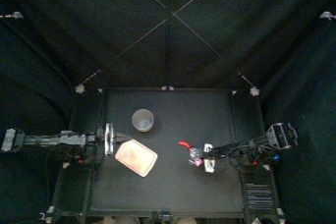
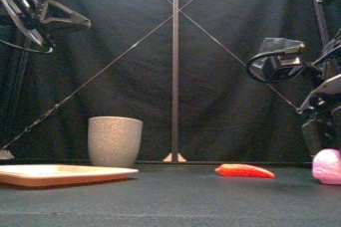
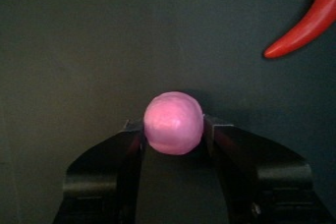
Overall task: Pick the pink ball then place it in the grey bowl
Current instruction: Place pink ball in the grey bowl
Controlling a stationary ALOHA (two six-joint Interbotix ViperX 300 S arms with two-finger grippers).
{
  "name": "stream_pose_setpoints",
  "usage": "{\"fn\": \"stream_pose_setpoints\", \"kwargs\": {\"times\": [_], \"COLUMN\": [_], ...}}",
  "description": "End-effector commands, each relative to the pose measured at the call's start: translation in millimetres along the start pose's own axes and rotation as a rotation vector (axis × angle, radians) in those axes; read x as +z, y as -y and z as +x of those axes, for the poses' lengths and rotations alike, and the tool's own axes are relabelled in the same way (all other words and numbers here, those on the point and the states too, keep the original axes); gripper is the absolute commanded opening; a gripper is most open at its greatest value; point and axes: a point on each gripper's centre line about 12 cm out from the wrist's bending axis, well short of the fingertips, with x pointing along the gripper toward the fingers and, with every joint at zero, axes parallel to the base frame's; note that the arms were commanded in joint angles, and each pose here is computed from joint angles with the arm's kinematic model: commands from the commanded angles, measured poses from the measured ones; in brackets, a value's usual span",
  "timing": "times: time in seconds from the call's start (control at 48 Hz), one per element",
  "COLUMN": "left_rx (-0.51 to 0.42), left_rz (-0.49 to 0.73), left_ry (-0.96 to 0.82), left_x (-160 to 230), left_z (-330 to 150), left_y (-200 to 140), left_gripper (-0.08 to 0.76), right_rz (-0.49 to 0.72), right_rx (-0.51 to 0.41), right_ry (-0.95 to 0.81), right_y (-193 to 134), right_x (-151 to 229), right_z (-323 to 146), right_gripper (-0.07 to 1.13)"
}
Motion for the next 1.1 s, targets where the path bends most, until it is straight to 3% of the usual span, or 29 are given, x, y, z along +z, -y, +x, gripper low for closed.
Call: {"fn": "stream_pose_setpoints", "kwargs": {"times": [0.021,0.229,0.583,0.896,1.104], "left_rx": [0.003,0.004,0.021,0.025,0.034], "left_rz": [-0.006,-0.004,-0.024,-0.030,-0.056], "left_ry": [0.018,0.020,0.011,-0.003,-0.025], "left_x": [5,6,1,-4,-14], "left_z": [1,1,0,-1,-4], "left_y": [0,-1,-3,-4,-5], "left_gripper": [0.023,0.023,0.023,0.023,0.023], "right_rz": [-0.001,0.005,0.051,0.138,0.166], "right_rx": [0.012,-0.015,-0.209,-0.267,-0.273], "right_ry": [0.079,0.368,0.800,0.770,0.732], "right_y": [-4,7,103,161,175], "right_x": [24,106,238,286,299], "right_z": [-6,-26,-30,18,23], "right_gripper": [0.68,0.68,0.67,0.68,0.76]}}
